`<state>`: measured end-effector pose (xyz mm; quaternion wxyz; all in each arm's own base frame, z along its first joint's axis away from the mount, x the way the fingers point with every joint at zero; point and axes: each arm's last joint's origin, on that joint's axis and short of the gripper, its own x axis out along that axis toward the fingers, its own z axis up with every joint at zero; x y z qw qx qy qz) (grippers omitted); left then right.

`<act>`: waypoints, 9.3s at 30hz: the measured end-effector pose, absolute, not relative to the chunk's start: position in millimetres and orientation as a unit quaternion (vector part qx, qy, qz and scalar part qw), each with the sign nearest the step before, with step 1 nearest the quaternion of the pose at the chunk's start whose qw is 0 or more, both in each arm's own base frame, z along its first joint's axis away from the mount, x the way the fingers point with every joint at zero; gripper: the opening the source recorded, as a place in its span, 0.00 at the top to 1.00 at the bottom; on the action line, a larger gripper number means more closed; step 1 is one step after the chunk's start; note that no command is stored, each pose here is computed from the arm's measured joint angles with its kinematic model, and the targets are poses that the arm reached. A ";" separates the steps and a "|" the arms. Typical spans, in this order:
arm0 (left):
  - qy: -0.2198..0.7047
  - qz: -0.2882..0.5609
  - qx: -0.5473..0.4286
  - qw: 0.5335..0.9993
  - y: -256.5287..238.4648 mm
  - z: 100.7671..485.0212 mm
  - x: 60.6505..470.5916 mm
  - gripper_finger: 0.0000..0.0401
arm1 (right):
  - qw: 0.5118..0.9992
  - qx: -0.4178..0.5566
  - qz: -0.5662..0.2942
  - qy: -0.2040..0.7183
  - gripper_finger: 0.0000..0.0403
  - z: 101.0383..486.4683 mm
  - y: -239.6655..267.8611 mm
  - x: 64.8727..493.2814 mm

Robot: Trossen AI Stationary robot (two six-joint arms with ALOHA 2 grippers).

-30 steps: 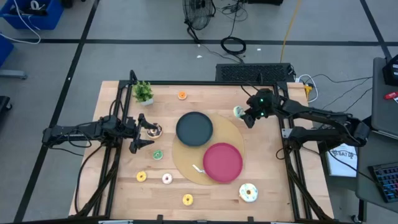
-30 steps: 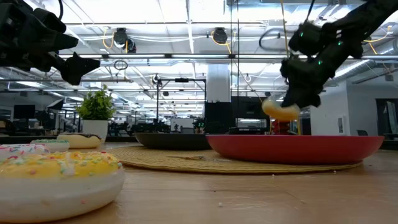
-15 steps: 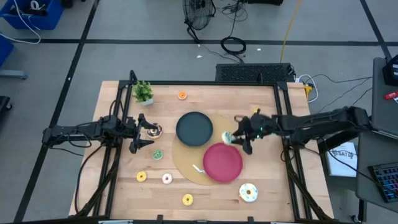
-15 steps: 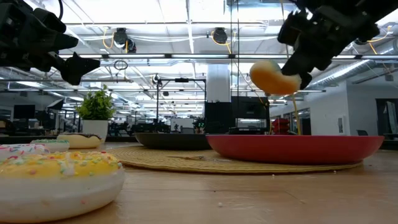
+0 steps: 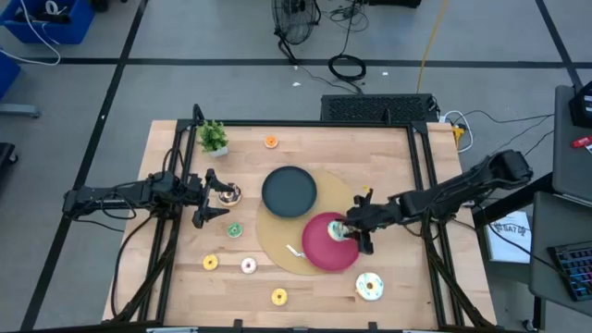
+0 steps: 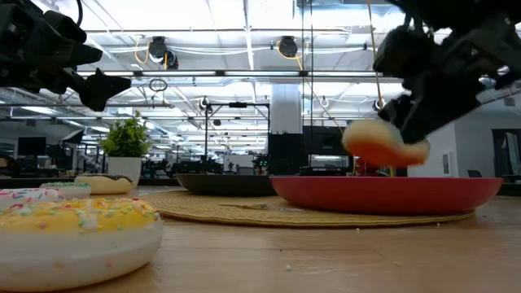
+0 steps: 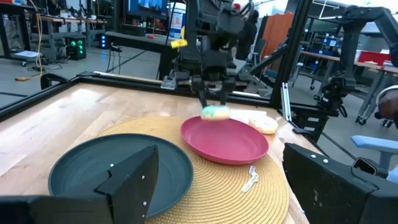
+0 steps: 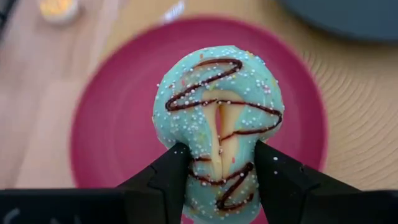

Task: Pick & Place donuts
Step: Put the large blue doughnut on the pink plate, then put the large white doughnut on the pink plate

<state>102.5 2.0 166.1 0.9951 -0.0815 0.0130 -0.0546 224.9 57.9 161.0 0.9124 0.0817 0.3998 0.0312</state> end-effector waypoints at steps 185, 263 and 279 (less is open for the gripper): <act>0.016 -0.054 -0.082 0.995 2.0 165.5 102.4 0.16 | 0.805 0.101 -0.055 0.582 0.21 154.0 248.5 178.6; 0.016 -0.054 -0.082 0.995 2.0 165.5 102.4 0.16 | 0.807 0.061 -0.018 0.587 0.42 138.3 242.0 173.9; 0.017 -0.054 -0.082 0.995 2.0 165.3 102.5 0.16 | 0.809 0.040 -0.003 0.587 0.42 138.3 242.0 173.9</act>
